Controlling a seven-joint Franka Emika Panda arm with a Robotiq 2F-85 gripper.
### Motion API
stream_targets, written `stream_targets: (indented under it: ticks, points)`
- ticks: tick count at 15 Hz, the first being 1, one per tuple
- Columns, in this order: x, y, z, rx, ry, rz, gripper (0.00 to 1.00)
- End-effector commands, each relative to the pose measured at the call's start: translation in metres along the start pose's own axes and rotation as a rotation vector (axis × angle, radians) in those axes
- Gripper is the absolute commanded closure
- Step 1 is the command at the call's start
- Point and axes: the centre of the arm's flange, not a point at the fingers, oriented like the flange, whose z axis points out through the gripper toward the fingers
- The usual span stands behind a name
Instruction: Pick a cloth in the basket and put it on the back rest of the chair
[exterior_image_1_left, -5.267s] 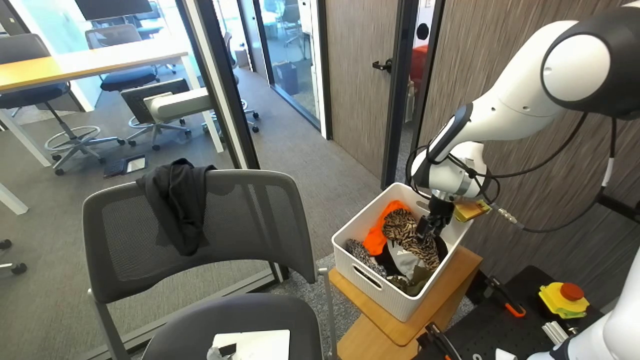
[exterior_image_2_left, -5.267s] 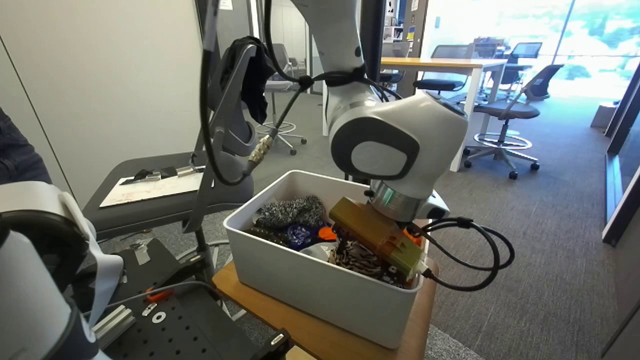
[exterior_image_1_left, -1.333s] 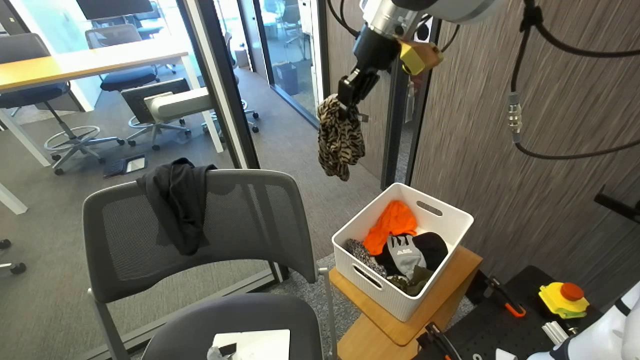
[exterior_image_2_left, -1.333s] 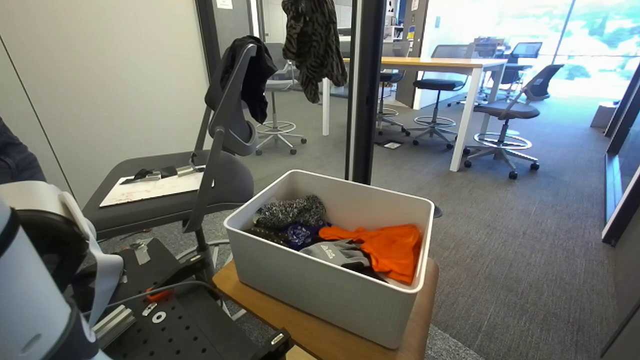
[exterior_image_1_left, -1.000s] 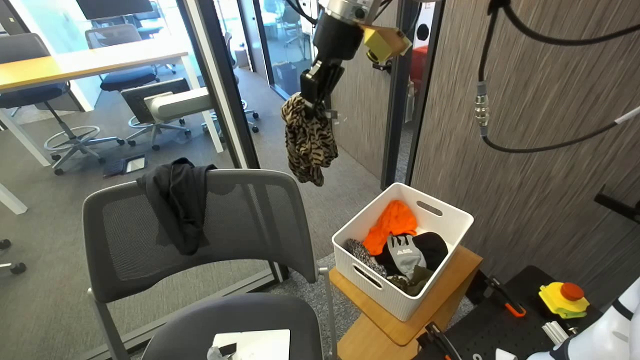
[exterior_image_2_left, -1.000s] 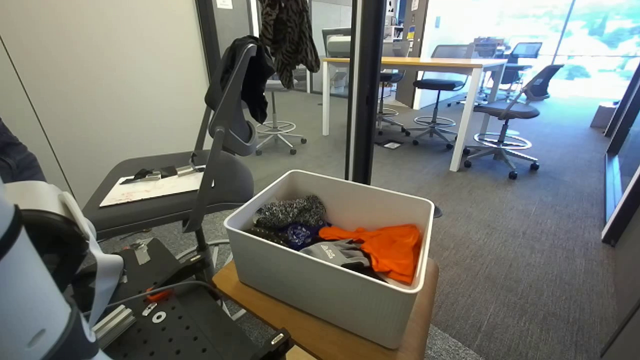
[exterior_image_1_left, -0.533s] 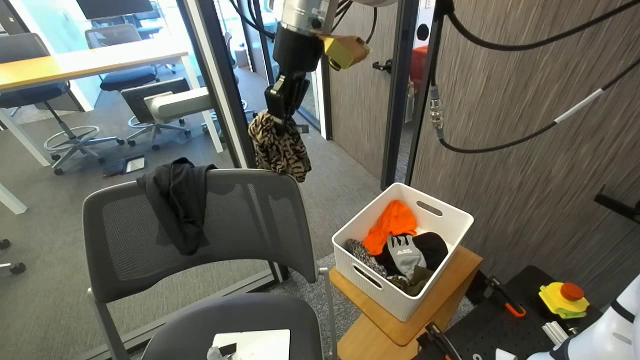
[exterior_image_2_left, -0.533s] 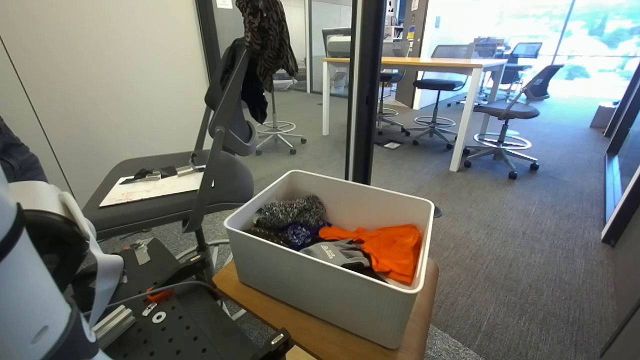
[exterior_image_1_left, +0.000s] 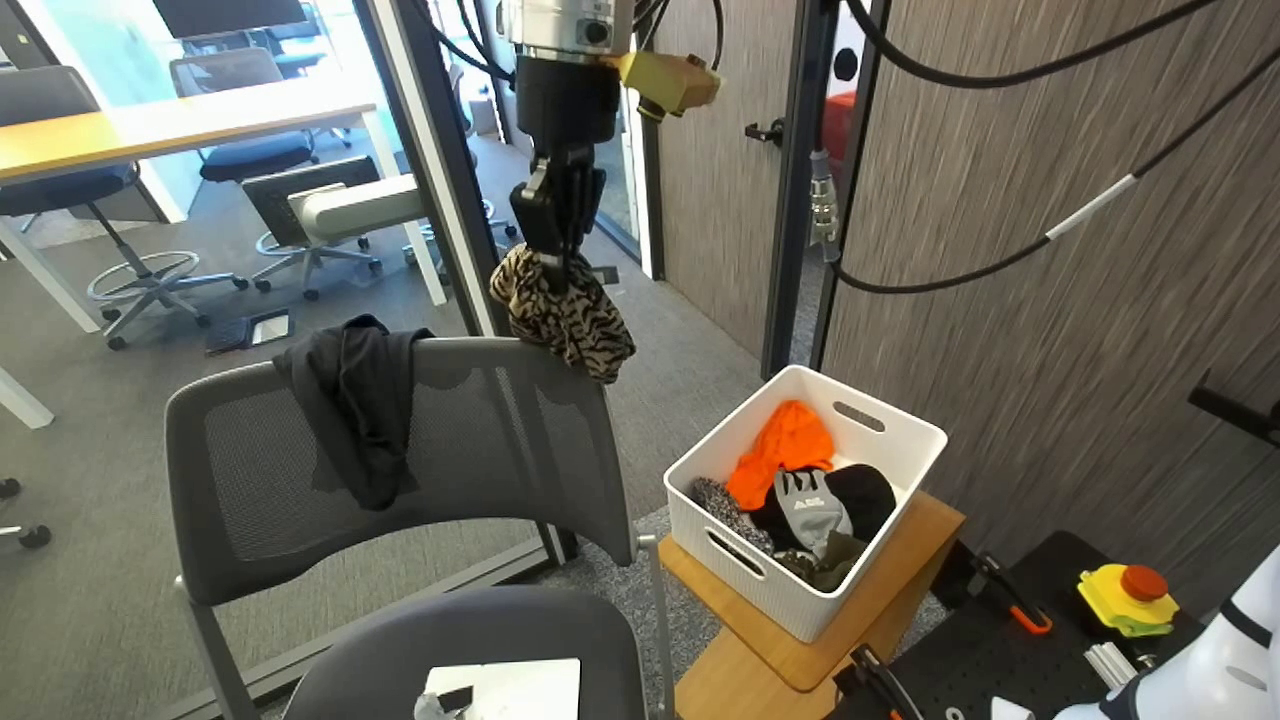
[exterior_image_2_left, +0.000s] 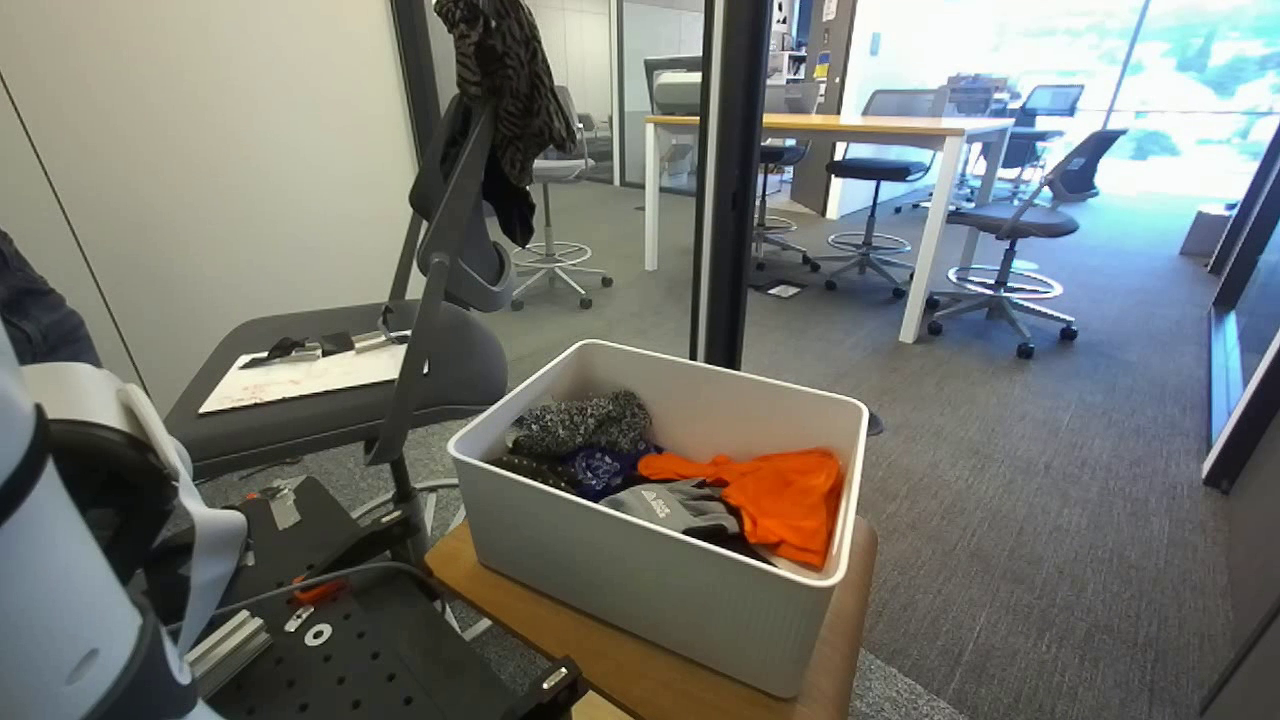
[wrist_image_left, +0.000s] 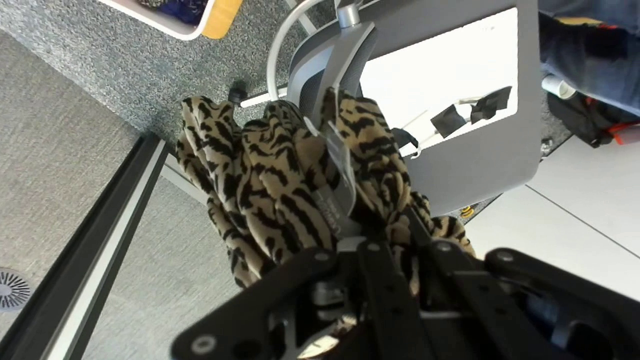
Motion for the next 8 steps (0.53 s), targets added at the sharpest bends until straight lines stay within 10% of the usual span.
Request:
stream_targets:
  ticks: [1,8]
  points:
    - [0.018,-0.013,-0.011,0.018,-0.002,-0.024,0.92]
    - [0.058,-0.010,0.000,0.120,-0.009,-0.055,0.92]
